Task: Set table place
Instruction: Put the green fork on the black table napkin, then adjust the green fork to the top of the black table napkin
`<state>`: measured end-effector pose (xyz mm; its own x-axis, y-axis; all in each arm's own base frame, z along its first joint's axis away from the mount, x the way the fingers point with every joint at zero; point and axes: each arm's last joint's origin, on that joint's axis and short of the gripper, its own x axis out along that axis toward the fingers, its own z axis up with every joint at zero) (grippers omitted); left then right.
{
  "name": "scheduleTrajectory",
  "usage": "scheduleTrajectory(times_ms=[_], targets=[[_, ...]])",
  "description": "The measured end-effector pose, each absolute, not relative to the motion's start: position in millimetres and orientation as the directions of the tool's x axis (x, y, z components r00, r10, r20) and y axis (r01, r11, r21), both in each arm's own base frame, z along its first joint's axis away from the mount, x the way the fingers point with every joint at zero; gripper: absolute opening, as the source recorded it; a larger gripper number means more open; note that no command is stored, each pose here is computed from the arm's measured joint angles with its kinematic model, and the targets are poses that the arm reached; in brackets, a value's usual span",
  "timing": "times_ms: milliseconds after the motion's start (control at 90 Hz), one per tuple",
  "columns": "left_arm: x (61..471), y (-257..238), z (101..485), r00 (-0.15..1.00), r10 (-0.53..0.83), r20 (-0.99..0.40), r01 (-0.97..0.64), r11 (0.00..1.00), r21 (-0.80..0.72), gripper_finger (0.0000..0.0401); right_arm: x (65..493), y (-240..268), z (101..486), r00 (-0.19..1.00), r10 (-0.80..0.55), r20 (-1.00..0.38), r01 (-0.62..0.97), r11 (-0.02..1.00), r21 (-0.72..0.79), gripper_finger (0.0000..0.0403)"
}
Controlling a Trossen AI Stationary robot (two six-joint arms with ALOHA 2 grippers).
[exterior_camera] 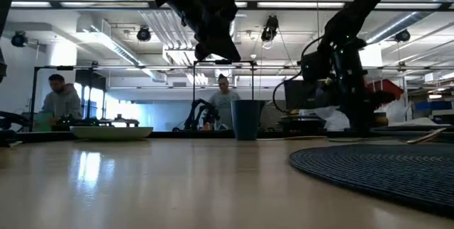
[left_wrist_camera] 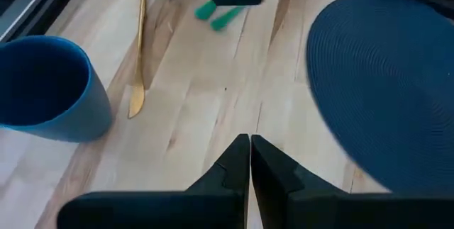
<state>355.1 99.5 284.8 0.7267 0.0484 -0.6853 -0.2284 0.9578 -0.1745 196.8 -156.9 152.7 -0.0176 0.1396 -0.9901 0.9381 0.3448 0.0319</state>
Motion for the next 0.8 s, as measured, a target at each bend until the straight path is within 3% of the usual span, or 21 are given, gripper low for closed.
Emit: scheduleTrajectory(times_ms=[156,333,611,800], targets=[[355,99,285,0.724,0.048,-0.688,-0.226,0.959,-0.172,0.0,204,-135,162,-0.023,0.029,-0.999,0.924,0.381,-0.01,0.0],[355,99,285,0.725,0.048,-0.687,-0.226,0.959,-0.172,0.0,191,-133,179,-0.057,-0.171,-0.984,0.955,0.278,-0.103,0.0],[355,99,285,0.726,0.047,-0.687,-0.225,0.959,-0.173,0.0,154,-158,169,-0.107,-0.143,-0.984,0.987,0.101,-0.122,0.0],[355,99,285,0.726,0.047,-0.686,-0.225,0.959,-0.172,0.0,148,-162,159,-0.105,-0.11,-0.988,0.99,0.08,-0.114,0.0]])
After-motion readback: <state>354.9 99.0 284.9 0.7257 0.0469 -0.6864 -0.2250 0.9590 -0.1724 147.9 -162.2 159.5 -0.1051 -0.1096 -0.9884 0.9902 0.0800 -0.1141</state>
